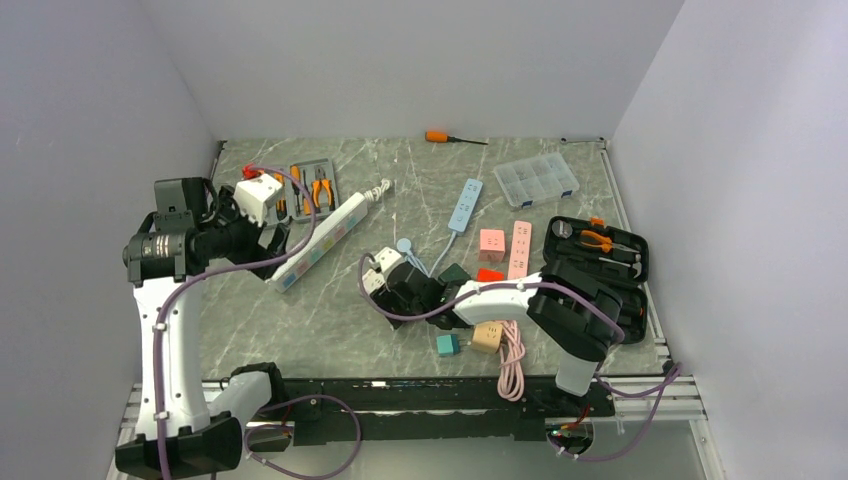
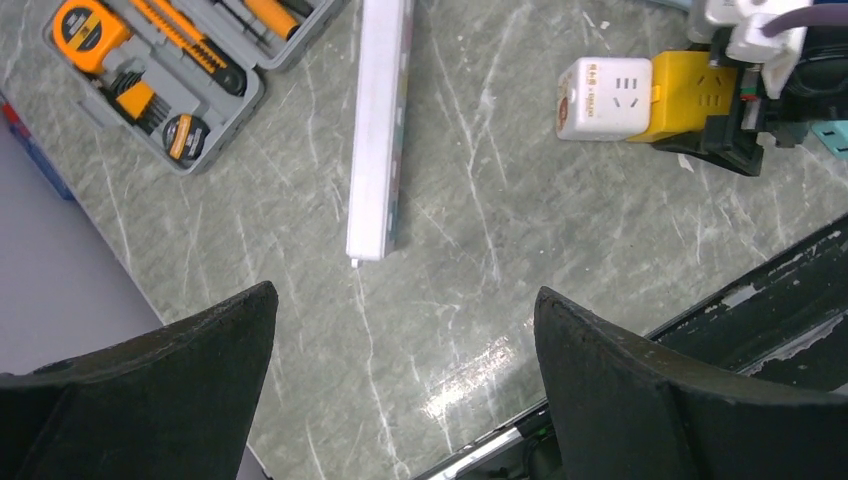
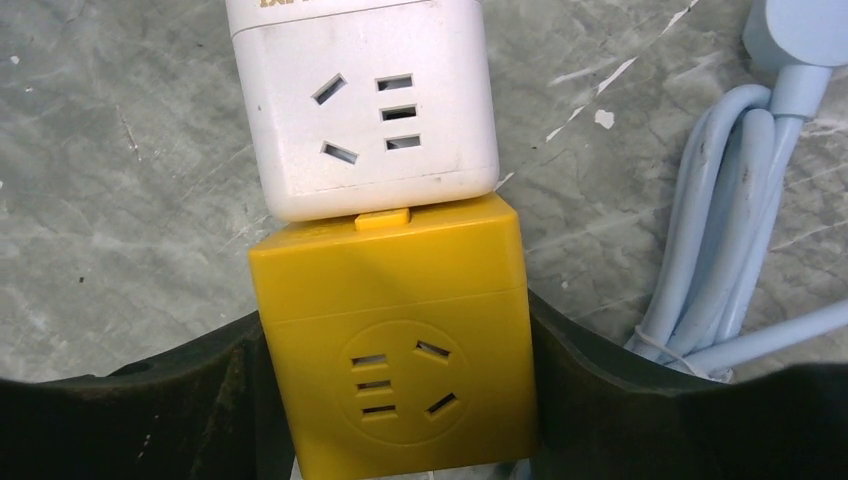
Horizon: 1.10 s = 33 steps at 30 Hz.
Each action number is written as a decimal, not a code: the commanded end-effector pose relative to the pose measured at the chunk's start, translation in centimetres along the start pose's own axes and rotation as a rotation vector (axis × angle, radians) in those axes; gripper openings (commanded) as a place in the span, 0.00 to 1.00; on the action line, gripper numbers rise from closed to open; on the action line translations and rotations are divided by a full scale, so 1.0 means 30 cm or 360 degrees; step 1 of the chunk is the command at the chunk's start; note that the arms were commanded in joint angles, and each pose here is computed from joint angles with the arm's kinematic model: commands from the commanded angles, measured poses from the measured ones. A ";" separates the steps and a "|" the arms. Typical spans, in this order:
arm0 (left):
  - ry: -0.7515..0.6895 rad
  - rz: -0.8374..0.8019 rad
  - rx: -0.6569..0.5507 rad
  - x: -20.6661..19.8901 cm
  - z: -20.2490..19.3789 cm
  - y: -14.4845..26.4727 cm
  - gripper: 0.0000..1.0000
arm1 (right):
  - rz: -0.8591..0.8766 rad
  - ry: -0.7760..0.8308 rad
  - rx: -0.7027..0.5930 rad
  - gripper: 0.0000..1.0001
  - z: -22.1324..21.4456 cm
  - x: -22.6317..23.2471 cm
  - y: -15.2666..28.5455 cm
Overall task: Pull the plug off the socket
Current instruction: Remove the plug from the socket.
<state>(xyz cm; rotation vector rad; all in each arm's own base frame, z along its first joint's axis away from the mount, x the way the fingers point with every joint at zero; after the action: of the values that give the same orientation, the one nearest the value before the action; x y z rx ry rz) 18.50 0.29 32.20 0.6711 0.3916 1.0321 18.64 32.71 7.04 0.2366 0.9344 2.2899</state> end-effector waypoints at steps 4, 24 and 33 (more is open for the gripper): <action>-0.0350 -0.0225 -0.0198 -0.081 -0.025 0.024 0.99 | 0.0085 0.0032 -0.0171 0.03 0.125 0.049 0.129; -0.1506 -0.0543 -0.0921 -0.320 -0.212 0.010 0.99 | 0.0627 -0.0380 -0.0366 0.00 0.202 0.101 0.577; -0.1895 -0.0431 -0.1092 -0.353 -0.269 -0.013 0.99 | 0.0707 -0.0358 -0.0433 0.00 0.327 0.133 0.588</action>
<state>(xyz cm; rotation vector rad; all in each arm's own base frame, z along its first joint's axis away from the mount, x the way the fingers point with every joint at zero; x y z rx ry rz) 9.48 -5.74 25.66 0.5125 -0.6795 0.4089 9.84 28.61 21.67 0.6400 0.6544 2.5910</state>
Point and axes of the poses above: each gripper's point midway between its finger pads, its own y axis back along the fingers, its own x axis along the line the jaws close on, z = x × y, the point moved 7 cm from there along y, back along the fingers, and after that the axes turned 7 degrees about y, right-handed, at the moved point
